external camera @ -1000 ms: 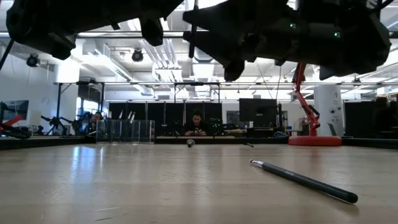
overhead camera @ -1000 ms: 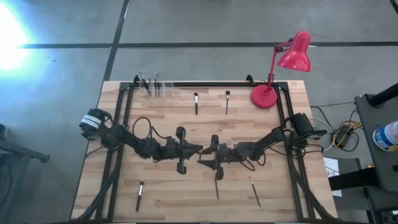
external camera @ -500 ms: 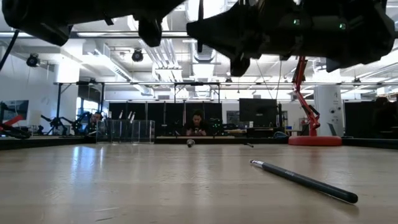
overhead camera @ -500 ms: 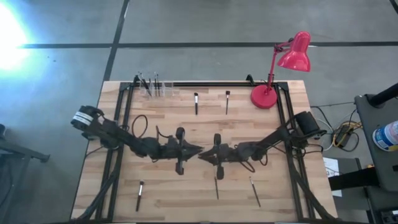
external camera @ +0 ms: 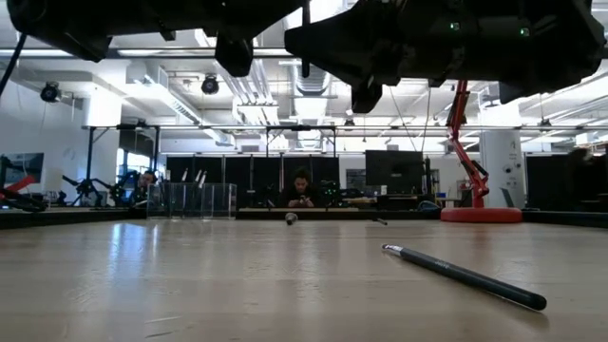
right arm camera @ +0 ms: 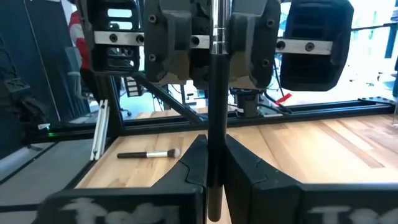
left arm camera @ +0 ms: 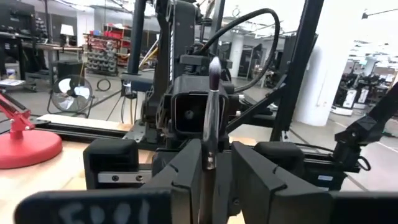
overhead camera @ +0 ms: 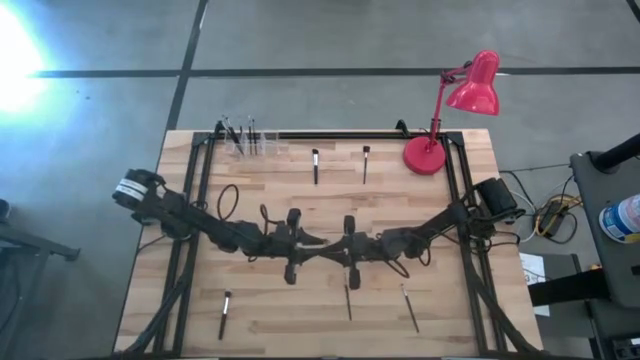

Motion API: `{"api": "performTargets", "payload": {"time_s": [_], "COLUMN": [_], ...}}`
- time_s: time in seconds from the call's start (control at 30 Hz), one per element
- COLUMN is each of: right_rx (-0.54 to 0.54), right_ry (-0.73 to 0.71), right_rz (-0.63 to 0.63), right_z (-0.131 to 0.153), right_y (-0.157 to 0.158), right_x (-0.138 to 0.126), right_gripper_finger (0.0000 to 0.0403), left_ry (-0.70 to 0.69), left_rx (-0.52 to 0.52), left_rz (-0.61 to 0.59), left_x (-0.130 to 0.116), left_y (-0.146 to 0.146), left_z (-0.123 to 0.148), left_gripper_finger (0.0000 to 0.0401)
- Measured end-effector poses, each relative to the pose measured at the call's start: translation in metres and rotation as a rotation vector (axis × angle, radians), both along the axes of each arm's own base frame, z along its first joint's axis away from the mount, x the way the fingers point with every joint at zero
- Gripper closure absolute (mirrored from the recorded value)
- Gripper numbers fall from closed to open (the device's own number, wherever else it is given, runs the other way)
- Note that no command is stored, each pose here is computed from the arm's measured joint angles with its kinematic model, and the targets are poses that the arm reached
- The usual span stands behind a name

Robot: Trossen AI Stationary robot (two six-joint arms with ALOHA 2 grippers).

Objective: Pick & Place Makeup Brushes
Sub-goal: Put the eyeshadow brush into the transparent organizer

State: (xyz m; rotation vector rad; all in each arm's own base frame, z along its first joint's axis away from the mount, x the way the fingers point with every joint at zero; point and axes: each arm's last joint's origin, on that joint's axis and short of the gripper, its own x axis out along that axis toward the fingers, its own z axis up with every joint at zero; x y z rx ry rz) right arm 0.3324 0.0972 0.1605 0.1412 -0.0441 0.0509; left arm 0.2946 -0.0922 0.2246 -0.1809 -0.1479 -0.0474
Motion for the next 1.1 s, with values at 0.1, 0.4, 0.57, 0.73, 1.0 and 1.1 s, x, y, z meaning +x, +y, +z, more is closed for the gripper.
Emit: {"api": "performTargets", "payload": {"time_s": [0.1, 0.4, 0.57, 0.73, 1.0, 1.1], "right_rx": [-0.002, -0.012, -0.037, -0.036, -0.098, -0.106], "right_ry": [0.007, 0.020, 0.018, 0.036, 0.183, 0.205], "right_rz": [0.010, 0.022, 0.009, -0.065, -0.148, -0.175], "right_z": [0.000, -0.001, 0.000, -0.002, -0.014, -0.017], "right_y": [0.000, 0.001, 0.001, -0.001, -0.009, -0.014], "right_x": [0.001, 0.002, 0.002, 0.002, 0.001, 0.001], "right_gripper_finger": [0.0383, 0.0383, 0.0345, 0.0272, 0.0251, 0.0276], "left_ry": [0.022, 0.022, 0.029, 0.058, 0.195, 0.257], "left_rx": [0.019, 0.122, 0.108, 0.125, 0.095, 0.053], "left_rz": [0.005, 0.026, 0.080, 0.197, 0.595, 0.744], "left_x": [0.006, 0.011, 0.007, -0.005, -0.036, -0.047], "left_y": [0.000, 0.000, 0.006, 0.016, 0.079, 0.118], "left_z": [0.002, 0.010, 0.015, 0.032, 0.059, 0.061], "left_gripper_finger": [0.0321, 0.0360, 0.0385, 0.0385, 0.0385, 0.0385]}}
